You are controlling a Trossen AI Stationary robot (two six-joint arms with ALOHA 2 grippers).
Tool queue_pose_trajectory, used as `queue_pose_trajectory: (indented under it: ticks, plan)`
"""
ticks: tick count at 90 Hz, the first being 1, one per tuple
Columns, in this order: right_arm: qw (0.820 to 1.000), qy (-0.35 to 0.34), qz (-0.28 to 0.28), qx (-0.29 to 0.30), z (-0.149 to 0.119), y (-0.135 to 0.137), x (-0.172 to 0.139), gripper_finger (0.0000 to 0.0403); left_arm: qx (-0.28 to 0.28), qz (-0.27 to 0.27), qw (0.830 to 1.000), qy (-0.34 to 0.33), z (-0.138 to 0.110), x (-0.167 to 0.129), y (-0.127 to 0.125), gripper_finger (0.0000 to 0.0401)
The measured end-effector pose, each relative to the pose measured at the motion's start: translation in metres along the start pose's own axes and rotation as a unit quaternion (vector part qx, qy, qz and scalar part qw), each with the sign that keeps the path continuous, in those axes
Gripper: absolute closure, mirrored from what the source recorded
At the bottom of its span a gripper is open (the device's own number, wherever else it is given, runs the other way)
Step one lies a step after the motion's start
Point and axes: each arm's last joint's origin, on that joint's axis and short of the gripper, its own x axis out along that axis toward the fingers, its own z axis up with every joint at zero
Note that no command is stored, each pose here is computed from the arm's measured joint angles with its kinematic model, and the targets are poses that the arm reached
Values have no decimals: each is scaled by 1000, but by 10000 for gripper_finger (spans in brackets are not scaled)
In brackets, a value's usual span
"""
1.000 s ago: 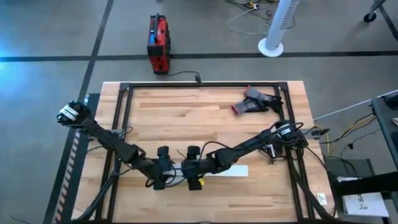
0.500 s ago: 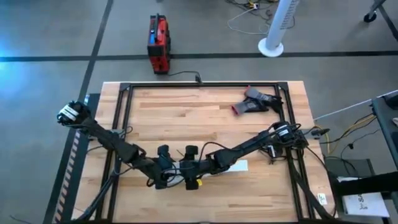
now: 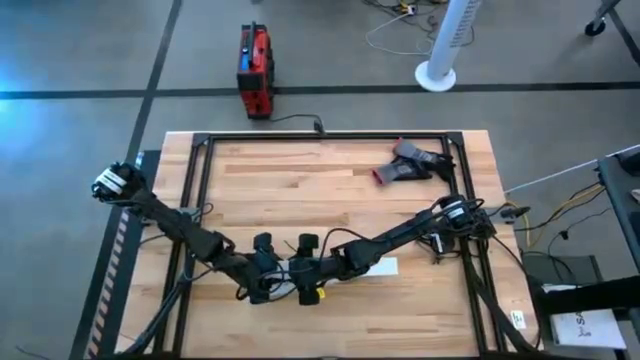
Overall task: Ziptie cables
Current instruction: Close the white cable duct
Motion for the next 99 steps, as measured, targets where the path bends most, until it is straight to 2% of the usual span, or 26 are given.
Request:
queue_pose_trajectory:
  ticks: [12, 26, 35, 46, 58, 73, 81, 99]
  plan:
    - [1000, -1, 7, -18, 1, 0, -1, 185, 15, -32, 999, 10, 2, -5, -1, 156]
    - [999, 5, 18, -37, 5, -1, -7, 185, -6, -60, 997, 43, 2, -24, 4, 117]
    - [998, 31, 33, -42, 6, -4, -16, 185, -28, -61, 995, 75, -3, -36, 6, 102]
    - [994, 91, 34, -56, 0, -7, -26, 185, -37, -64, 994, 75, -11, -39, 1, 95]
    - [987, 137, 41, -67, -6, -2, -37, 185, -31, -61, 997, 26, -14, -32, -8, 95]
    - [984, 150, 38, -84, -1, 5, -64, 185, -22, -36, 998, -47, -16, -12, -15, 95]
    - [981, 170, 4, -89, 0, 6, -82, 185, -26, -16, 997, -64, -18, 0, -17, 95]
    - [983, 158, -55, -77, 4, 11, -119, 185, -22, -11, 998, -62, -25, 24, -25, 94]
